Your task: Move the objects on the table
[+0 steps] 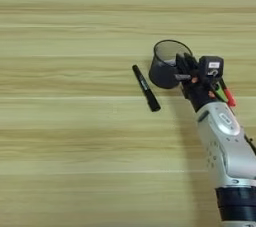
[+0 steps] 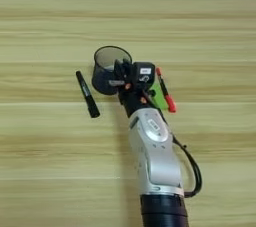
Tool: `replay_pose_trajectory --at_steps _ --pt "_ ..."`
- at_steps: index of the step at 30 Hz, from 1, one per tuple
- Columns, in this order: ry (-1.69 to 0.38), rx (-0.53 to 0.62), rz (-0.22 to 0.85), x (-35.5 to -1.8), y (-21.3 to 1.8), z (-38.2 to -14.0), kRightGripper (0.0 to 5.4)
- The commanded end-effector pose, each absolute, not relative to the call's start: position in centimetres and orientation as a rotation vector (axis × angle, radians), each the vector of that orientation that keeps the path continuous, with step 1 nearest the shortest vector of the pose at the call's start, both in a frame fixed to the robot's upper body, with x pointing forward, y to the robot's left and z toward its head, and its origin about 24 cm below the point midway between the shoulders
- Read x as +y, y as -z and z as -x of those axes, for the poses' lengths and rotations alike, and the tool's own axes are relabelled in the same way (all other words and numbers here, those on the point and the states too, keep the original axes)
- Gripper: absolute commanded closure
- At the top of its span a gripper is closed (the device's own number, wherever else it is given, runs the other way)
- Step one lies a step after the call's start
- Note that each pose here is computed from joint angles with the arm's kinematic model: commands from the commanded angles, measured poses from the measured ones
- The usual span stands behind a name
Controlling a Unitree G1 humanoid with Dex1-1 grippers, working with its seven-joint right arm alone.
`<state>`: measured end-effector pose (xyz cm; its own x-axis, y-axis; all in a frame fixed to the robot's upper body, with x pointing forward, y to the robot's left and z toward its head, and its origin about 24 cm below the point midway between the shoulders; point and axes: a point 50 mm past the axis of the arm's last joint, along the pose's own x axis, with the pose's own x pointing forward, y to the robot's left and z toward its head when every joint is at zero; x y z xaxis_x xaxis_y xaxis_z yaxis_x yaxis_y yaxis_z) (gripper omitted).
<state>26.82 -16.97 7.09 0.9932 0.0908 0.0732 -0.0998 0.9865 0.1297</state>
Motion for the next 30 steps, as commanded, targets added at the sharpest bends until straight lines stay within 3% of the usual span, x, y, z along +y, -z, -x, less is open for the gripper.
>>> replay_pose_trajectory --at_steps 1,30 --pt "-0.118 -0.200 -0.112 -16.8 -10.3 -27.6 4.69" --pt "-0.130 -0.252 -0.100 -16.6 -11.9 -26.8 4.69"
